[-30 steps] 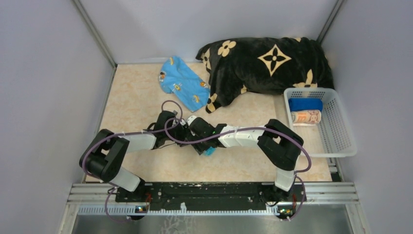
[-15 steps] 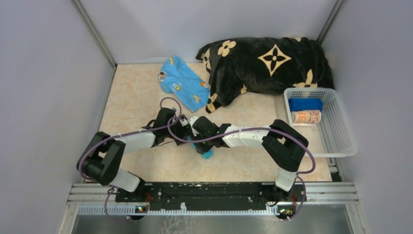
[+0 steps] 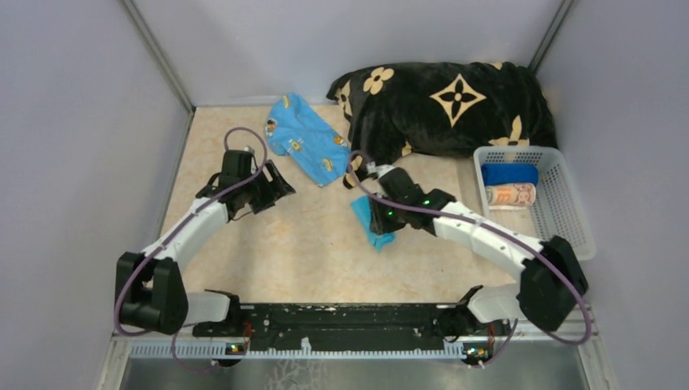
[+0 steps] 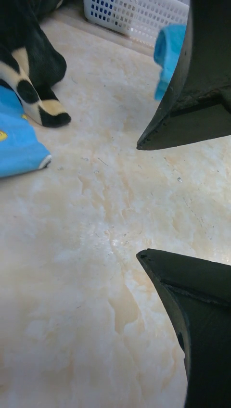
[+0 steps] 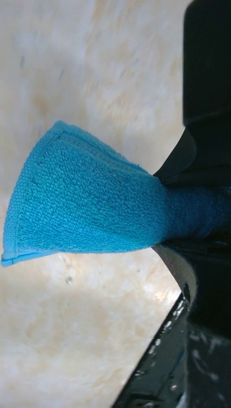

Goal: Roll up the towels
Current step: Pick up the towel at the center of the board, then place the towel in the bin.

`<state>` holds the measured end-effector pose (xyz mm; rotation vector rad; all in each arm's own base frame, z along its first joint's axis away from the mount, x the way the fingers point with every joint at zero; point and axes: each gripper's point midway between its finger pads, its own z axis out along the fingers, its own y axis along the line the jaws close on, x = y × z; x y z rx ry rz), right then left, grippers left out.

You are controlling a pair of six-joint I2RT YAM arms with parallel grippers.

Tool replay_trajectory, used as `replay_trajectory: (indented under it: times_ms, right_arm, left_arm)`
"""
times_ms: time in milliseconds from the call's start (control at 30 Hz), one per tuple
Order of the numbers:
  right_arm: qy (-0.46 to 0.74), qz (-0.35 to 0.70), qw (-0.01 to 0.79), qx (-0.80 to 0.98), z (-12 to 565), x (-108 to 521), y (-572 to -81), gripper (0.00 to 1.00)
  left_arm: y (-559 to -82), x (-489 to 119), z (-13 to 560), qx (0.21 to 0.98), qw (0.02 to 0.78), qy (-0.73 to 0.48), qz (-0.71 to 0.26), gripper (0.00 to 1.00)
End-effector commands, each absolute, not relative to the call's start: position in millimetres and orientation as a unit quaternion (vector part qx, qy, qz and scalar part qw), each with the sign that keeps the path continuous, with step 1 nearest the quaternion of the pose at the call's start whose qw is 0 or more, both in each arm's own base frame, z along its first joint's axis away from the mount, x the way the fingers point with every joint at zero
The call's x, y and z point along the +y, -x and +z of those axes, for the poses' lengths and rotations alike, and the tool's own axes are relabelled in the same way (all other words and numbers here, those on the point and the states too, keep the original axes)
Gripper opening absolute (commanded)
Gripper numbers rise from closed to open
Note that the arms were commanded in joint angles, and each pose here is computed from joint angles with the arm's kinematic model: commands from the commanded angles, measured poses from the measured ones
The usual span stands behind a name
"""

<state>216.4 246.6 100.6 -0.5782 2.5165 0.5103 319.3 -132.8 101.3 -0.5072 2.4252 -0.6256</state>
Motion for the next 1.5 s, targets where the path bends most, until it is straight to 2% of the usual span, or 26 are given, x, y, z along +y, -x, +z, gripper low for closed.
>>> replay_trajectory:
  times_ms: [0, 133, 267, 500, 667, 833, 1000, 1167, 1300, 1467]
  right_arm:
    - [0.071, 0.134, 0.301, 0.941, 147, 175, -240, 0.20]
    - [-0.042, 0.086, 0.318, 0.943, 171, 101, -250, 0.20]
    - [-0.173, 0.028, 0.322, 0.930, 181, 19, -256, 0.18]
    - [-0.322, -0.019, 0.364, 0.874, 191, -77, -261, 0.17]
    - [-0.434, -0.057, 0.355, 0.826, 175, -124, -258, 0.15]
    - [-0.507, -0.122, 0.356, 0.775, 155, -158, -246, 0.15]
    - [-0.549, -0.126, 0.317, 0.763, 118, -170, -233, 0.14]
    - [-0.564, -0.156, 0.321, 0.745, 104, -179, -222, 0.14]
    - [-0.564, -0.135, 0.299, 0.758, 80, -175, -231, 0.12]
    - [-0.555, -0.079, 0.316, 0.766, 67, -168, -261, 0.10]
  left_arm:
    - [-323, -109, 151, 0.905, 0.360, 0.130, -0.186, 0.82]
    - [-327, -96, 189, 0.888, 0.420, 0.090, -0.166, 0.85]
    - [-328, -82, 200, 0.880, 0.449, 0.078, -0.133, 0.86]
    - [-324, -80, 188, 0.885, 0.440, 0.077, -0.129, 0.87]
    - [-322, -84, 182, 0.888, 0.431, 0.077, -0.140, 0.87]
    - [-322, -84, 175, 0.892, 0.419, 0.082, -0.148, 0.87]
    - [-320, -79, 169, 0.895, 0.414, 0.089, -0.141, 0.88]
    - [-322, -77, 164, 0.897, 0.409, 0.094, -0.141, 0.88]
    - [-323, -72, 160, 0.900, 0.401, 0.105, -0.137, 0.88]
    - [-325, -62, 162, 0.895, 0.413, 0.118, -0.124, 0.88]
